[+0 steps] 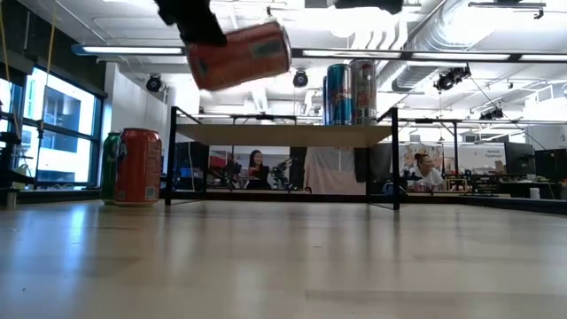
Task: Place canned beverage on shelf
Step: Put the bottom red soda can on the shelf
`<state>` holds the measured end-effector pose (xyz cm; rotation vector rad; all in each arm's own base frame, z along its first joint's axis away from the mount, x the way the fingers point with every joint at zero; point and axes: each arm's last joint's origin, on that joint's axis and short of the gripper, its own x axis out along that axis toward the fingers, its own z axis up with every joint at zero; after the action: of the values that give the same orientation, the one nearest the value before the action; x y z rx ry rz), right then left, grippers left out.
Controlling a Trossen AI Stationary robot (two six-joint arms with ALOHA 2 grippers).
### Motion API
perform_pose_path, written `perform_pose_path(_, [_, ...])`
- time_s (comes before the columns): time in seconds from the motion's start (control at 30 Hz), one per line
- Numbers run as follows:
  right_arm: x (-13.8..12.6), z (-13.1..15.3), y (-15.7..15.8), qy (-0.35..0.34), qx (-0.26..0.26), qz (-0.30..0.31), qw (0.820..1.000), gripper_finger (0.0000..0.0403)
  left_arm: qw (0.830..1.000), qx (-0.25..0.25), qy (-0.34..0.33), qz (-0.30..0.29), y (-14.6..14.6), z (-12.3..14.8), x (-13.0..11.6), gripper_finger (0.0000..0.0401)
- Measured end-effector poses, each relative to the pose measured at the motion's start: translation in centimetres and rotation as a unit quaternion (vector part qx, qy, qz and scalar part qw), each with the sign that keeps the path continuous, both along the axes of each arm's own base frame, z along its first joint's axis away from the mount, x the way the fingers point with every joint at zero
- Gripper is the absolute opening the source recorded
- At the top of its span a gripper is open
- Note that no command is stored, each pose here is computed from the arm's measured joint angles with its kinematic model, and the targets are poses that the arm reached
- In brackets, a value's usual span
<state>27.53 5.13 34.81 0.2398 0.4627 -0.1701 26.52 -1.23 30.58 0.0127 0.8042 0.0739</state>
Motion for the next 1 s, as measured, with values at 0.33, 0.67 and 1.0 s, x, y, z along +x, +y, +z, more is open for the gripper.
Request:
perform_pose_path(0.33, [1.3,1.8,-1.5,-0.104,-0.016,-0.015,0.994,0.0339,1.000,-0.009,-0.024,0.003,-1.4,0.6,-0.3,0.0143])
perform_pose_path(0.67, [1.2,1.5,-1.8,-0.089,-0.003,-0.027,0.996,0.0339,1.000,-0.001,0.004,-0.008,-1.5,0.2,-0.7,0.0076])
perform_pose_path(1.0, [1.1,1.2,-1.8,-0.068,-0.021,-0.014,0.997,0.0339,0.996,-0.054,0.067,-0.004,-1.8,-0.3,-2.0,0.0096])
